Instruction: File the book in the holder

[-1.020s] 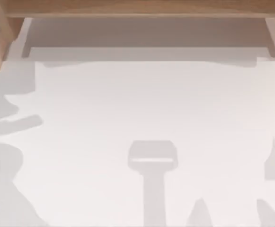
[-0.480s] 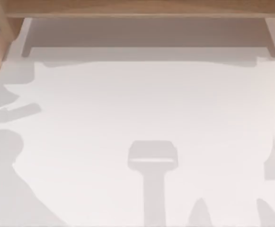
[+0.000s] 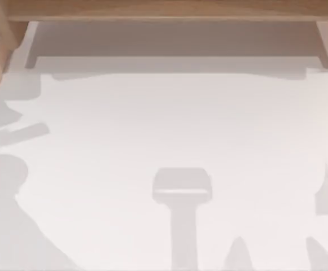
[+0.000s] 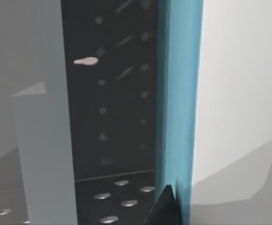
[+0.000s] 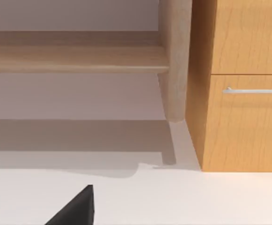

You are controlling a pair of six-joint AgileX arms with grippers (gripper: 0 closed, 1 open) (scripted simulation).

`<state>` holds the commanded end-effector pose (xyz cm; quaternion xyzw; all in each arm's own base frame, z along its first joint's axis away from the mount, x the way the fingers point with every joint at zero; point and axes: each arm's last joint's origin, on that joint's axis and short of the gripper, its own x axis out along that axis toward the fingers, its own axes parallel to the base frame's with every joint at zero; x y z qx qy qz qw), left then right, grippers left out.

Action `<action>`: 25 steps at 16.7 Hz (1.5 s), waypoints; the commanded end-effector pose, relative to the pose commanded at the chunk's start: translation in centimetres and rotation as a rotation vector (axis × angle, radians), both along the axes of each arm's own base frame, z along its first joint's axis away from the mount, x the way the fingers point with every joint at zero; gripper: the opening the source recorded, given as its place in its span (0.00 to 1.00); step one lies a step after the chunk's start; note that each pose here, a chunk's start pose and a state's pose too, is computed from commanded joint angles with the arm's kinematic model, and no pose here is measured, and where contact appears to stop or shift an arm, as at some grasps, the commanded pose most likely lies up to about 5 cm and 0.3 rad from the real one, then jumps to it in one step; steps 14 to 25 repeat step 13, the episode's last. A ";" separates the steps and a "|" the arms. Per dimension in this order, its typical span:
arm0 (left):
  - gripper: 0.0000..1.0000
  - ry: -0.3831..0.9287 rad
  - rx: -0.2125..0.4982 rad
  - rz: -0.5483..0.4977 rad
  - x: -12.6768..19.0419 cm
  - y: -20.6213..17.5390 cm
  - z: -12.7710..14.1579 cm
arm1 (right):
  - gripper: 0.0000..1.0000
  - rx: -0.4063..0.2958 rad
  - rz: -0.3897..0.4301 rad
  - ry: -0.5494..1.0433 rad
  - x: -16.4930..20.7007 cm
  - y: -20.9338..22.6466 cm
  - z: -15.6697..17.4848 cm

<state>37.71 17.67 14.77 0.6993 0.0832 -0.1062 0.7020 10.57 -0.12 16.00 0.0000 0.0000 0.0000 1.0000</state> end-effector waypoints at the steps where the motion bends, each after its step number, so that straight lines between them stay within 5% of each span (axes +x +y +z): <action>1: 0.53 0.000 0.000 0.000 0.0 0.0 0.0 | 1.00 0.000 0.000 0.000 0.0 0.0 0.0; 8: 1.00 0.000 0.000 0.000 0.0 0.0 0.0 | 1.00 0.000 0.000 0.000 0.0 0.0 0.0; 25: 1.00 0.000 0.000 0.000 0.0 0.0 0.0 | 1.00 0.000 0.000 0.000 0.0 0.0 0.0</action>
